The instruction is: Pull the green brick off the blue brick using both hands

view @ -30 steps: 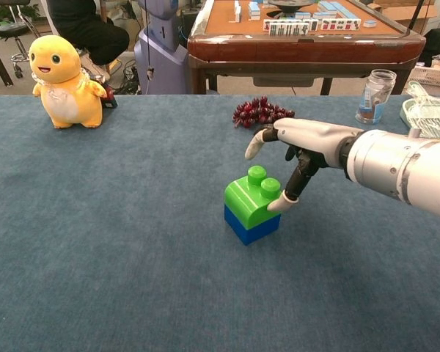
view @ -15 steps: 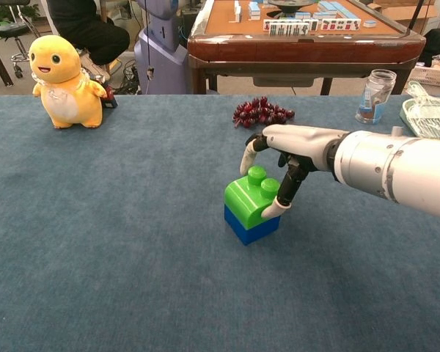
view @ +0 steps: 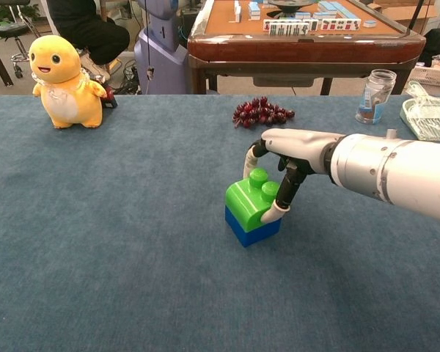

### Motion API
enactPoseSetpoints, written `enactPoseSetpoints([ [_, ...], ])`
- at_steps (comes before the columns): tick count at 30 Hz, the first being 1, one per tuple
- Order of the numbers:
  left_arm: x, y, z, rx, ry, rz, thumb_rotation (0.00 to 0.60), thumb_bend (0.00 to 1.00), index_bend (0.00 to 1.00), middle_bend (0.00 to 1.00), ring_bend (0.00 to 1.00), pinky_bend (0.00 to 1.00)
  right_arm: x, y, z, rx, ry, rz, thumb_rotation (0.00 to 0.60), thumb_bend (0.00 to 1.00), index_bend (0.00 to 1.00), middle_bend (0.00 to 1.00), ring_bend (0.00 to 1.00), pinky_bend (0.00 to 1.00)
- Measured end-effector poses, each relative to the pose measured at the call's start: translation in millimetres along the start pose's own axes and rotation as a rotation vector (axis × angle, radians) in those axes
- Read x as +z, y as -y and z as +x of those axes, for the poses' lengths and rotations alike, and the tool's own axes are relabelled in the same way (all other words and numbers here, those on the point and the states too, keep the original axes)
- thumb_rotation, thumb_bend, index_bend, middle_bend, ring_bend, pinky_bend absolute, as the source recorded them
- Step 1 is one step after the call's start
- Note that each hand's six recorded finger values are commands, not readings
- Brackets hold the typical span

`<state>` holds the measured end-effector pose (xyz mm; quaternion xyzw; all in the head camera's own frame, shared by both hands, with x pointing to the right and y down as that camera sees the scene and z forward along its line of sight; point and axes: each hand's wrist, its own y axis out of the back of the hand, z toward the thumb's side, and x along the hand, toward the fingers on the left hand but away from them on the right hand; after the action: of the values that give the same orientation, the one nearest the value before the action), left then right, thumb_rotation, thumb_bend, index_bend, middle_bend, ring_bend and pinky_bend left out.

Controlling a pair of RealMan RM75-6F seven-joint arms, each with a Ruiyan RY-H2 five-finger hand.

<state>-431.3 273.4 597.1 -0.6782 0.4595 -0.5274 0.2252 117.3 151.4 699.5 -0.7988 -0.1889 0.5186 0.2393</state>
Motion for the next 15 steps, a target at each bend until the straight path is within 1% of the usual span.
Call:
enactPoseSetpoints([
  [4,4,-1,2,-0.001,0.006,-0.026,0.600,0.21,0.35,0.61,0.63,0.77,-2,-9,4,-0.021,-0.002,-0.033,0.600,0.00,0.58,0.14,0.00,0.19],
  [5,5,-2,4,-0.001,0.010,-0.032,0.600,0.21,0.35,0.61,0.63,0.78,-3,-14,7,-0.030,-0.004,-0.045,0.600,0.00,0.58,0.14,0.00,0.19],
  [6,8,-4,6,0.000,0.017,-0.038,0.600,0.21,0.35,0.62,0.64,0.83,-3,-16,8,-0.036,-0.005,-0.051,0.600,0.00,0.58,0.14,0.00,0.19],
  [8,13,-7,10,0.004,0.030,-0.049,0.600,0.21,0.35,0.68,0.70,0.94,-5,-27,14,-0.057,-0.008,-0.071,0.600,0.00,0.58,0.14,0.00,0.19],
  [9,18,-10,15,0.006,0.043,-0.061,0.600,0.21,0.35,0.74,0.75,0.98,-6,-33,16,-0.067,-0.010,-0.078,0.600,0.00,0.58,0.14,0.00,0.19],
  [12,30,-17,25,0.012,0.073,-0.086,0.600,0.21,0.35,0.93,0.90,1.00,-9,-52,28,-0.104,-0.015,-0.097,0.600,0.00,0.58,0.14,0.00,0.19],
  [14,41,-23,33,0.014,0.098,-0.103,0.600,0.21,0.35,1.00,0.97,1.00,-11,-66,37,-0.131,-0.019,-0.112,0.600,0.00,0.58,0.14,0.00,0.19],
  [15,49,-26,39,0.014,0.116,-0.114,0.600,0.21,0.34,1.00,1.00,1.00,-12,-73,41,-0.142,-0.021,-0.120,0.600,0.00,0.58,0.14,0.00,0.19],
])
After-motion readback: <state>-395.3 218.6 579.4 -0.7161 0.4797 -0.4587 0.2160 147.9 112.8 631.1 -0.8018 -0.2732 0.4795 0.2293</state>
